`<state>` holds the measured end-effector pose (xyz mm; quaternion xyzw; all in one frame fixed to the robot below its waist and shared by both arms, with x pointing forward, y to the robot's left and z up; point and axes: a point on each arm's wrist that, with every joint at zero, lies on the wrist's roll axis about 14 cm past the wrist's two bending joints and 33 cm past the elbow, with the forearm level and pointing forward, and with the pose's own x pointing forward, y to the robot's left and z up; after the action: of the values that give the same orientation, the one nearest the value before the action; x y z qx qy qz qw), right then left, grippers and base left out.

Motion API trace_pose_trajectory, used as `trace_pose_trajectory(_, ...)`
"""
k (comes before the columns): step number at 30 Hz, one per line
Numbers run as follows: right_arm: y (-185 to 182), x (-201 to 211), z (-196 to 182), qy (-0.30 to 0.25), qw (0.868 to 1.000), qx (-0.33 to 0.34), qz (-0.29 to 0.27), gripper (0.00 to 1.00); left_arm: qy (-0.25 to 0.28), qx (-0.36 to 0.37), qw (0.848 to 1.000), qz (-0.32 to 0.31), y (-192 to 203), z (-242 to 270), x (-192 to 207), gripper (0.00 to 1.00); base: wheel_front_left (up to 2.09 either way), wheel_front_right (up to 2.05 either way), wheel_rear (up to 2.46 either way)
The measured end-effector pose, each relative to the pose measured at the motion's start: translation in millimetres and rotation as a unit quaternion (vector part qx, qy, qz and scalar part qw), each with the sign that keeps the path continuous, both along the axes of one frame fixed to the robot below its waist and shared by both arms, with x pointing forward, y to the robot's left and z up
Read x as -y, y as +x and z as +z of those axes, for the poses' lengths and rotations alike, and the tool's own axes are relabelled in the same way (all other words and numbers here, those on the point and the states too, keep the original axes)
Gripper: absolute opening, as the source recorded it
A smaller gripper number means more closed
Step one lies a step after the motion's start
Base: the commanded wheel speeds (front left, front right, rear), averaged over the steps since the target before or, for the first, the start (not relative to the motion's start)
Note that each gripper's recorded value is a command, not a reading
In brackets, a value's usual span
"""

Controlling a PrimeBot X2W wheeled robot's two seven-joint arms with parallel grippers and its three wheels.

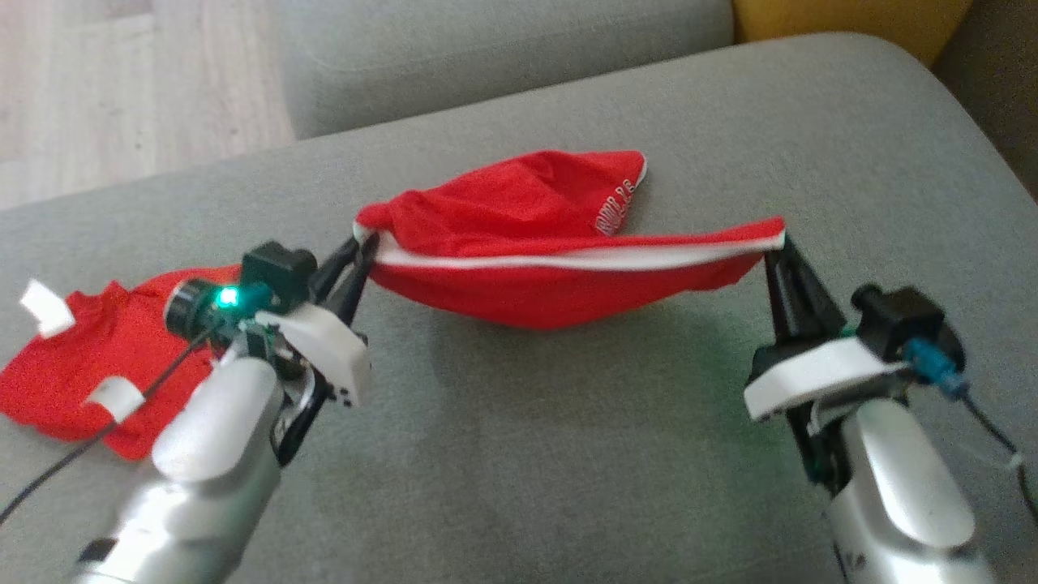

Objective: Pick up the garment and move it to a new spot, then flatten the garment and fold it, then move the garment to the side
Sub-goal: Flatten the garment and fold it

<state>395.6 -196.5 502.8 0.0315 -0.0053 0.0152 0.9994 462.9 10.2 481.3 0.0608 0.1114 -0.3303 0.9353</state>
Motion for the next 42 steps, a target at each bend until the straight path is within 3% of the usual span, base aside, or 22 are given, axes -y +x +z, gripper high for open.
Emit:
trace_pose_trajectory(10,32.5,-3.7,143.0,-0.071,0.985,0.157,0.016,0.00,-0.030,0.170,0.985,0.025,24.8,142.7,-15.8,0.00,0.00,0.00,0.00)
trace_pose_trajectory(16,35.3,-6.6,201.3,-0.107,0.970,0.216,0.020,0.00,-0.050,0.227,0.971,0.065,20.5,195.3,-35.0,0.00,0.00,0.00,0.00)
trace_pose_trajectory(21,33.8,-16.7,202.4,-0.121,0.971,0.203,0.035,0.00,-0.072,0.228,0.967,0.083,6.6,201.8,-46.8,0.00,0.00,0.00,0.00)
trace_pose_trajectory(28,28.7,-18.3,156.6,-0.119,0.982,0.140,0.042,0.00,-0.087,0.167,0.978,0.094,-11.7,162.5,-53.6,0.00,0.00,0.00,0.00)
trace_pose_trajectory(32,34.6,-15.5,153.2,-0.124,0.983,0.131,0.040,0.00,-0.088,0.153,0.980,0.094,-7.8,156.2,-52.6,0.00,0.00,0.00,0.00)
trace_pose_trajectory(38,62.4,-3.7,152.6,-0.140,0.984,0.109,0.031,0.00,-0.062,0.123,0.986,0.089,15.7,140.0,-50.9,0.00,0.00,0.00,0.00)
trace_pose_trajectory(42,117.4,-0.7,163.1,-0.150,0.983,0.105,0.030,0.00,-0.050,0.131,0.987,0.082,71.3,156.4,-48.6,0.00,0.00,0.00,0.00)
